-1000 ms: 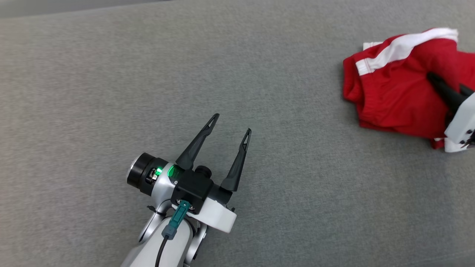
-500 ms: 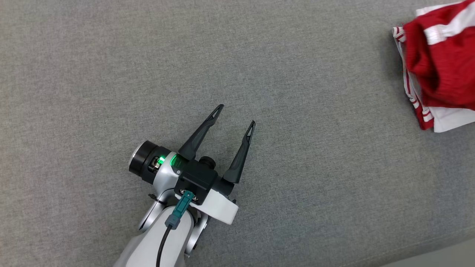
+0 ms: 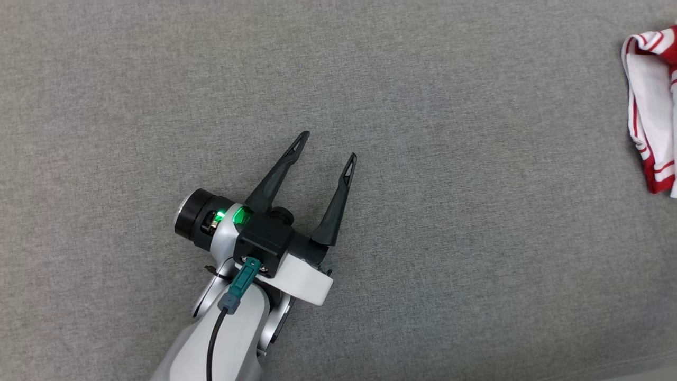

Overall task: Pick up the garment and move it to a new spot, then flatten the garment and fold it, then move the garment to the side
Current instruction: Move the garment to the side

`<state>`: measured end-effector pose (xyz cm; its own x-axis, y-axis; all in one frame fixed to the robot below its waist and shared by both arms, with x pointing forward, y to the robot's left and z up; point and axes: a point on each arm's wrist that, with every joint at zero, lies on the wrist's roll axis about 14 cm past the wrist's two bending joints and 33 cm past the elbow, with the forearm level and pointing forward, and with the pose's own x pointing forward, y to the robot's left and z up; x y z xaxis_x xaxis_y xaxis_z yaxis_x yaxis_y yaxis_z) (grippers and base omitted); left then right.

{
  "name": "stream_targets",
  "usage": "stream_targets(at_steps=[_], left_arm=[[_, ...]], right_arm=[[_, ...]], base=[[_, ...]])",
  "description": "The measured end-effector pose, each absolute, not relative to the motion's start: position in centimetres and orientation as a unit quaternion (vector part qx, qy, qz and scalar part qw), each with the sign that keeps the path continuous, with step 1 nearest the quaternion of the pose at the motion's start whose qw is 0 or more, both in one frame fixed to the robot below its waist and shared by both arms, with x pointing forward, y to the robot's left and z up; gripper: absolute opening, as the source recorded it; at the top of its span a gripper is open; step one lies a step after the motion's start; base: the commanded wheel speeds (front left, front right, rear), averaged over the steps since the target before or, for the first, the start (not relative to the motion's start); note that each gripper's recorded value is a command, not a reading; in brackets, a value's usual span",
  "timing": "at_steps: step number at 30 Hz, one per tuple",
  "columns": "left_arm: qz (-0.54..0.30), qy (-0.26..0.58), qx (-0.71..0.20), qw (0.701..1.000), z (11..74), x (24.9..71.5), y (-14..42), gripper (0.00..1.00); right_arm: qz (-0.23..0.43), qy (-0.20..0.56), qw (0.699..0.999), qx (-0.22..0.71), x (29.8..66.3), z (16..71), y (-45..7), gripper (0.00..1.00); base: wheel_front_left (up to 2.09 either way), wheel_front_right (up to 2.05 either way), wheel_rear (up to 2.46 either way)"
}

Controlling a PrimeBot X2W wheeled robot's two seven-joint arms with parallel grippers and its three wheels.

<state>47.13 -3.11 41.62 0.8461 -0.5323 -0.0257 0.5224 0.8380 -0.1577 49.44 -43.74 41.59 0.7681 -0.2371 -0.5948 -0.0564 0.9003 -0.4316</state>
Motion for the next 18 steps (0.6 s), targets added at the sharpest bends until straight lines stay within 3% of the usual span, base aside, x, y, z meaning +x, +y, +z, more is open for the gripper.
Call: stream_targets(at_steps=[7,8,9,10,18], left_arm=[[-0.274,0.037,-0.069,0.959,41.2,47.2,-2.9,1.0],[-0.274,0.038,-0.069,0.959,41.1,47.2,-2.9,1.0],[-0.274,0.038,-0.068,0.959,41.1,47.2,-2.8,1.0],[-0.274,0.038,-0.068,0.959,41.1,47.2,-2.8,1.0],[-0.273,0.033,-0.063,0.959,41.8,47.1,-2.7,1.0]], right_arm=[[-0.058,0.349,0.907,-0.227,50.1,39.7,-43.4,0.0],[-0.059,0.349,0.907,-0.226,50.1,39.6,-43.3,0.22],[-0.06,0.35,0.907,-0.226,50.1,39.5,-43.3,0.55],[-0.063,0.35,0.908,-0.223,50.2,39.4,-43.3,1.0],[-0.064,0.347,0.906,-0.234,50.1,40.0,-43.2,1.0]], base=[[0.0,0.0,0.0],[0.0,0.0,0.0],[0.0,0.0,0.0],[0.0,0.0,0.0],[0.0,0.0,0.0]])
